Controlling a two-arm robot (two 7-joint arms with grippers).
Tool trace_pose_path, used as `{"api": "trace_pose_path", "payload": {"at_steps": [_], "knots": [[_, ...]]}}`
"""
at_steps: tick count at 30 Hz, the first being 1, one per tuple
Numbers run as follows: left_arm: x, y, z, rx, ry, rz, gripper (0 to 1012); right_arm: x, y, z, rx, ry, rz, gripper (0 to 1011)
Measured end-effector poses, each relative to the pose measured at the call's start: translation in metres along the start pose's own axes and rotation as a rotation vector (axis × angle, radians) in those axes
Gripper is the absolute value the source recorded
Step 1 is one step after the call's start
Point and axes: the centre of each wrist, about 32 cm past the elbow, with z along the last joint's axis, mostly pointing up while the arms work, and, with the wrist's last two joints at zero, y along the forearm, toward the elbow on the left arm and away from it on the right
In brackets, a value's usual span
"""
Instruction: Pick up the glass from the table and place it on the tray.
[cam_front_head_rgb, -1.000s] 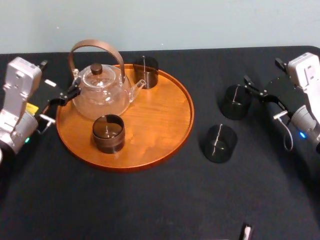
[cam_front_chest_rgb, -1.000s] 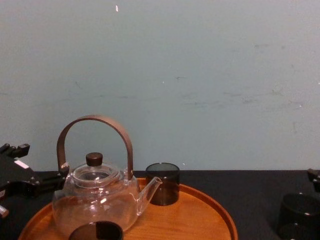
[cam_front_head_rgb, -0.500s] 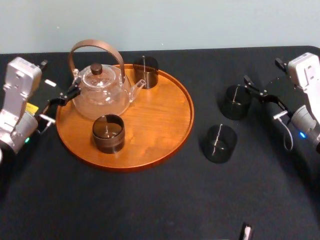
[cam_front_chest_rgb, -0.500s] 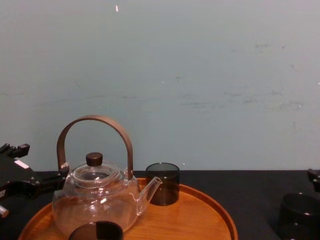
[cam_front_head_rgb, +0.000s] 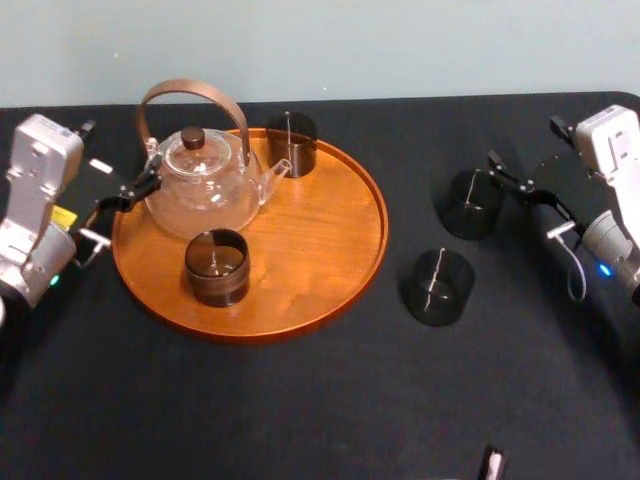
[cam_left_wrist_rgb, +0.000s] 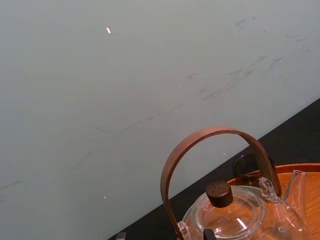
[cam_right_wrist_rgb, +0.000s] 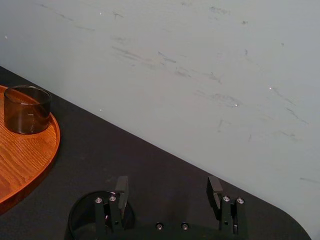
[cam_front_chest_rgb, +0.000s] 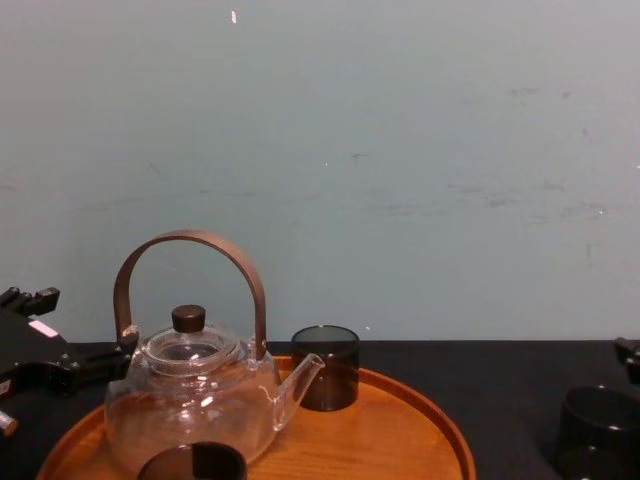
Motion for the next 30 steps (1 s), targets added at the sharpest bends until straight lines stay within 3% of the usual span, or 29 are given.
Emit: {"api": "trace_pose_path", "payload": {"at_steps": [6,10,13,21,30], "knots": [[0.0000,0.000,0.000,0.000,0.000,0.000,1001,0.0010,0.000,0.000,0.001,0.004,0.006,1002],[0.0000,0.000,0.000,0.000,0.000,0.000,1001,0.0058,-0.003,0.000,0.010,0.032,0.040,1002],[0.0000,0.000,0.000,0.000,0.000,0.000,1001,0.0044,-0.010,0.004,0.024,0.068,0.077,1002],[0.0000,0.000,0.000,0.000,0.000,0.000,1001,-0.0140,-0.039,0.022,0.038,0.096,0.176,1002],[0.0000,0.000,0.000,0.000,0.000,0.000,1001,-0.0371,-0.075,0.028,0.034,0.133,0.244,1002]]}}
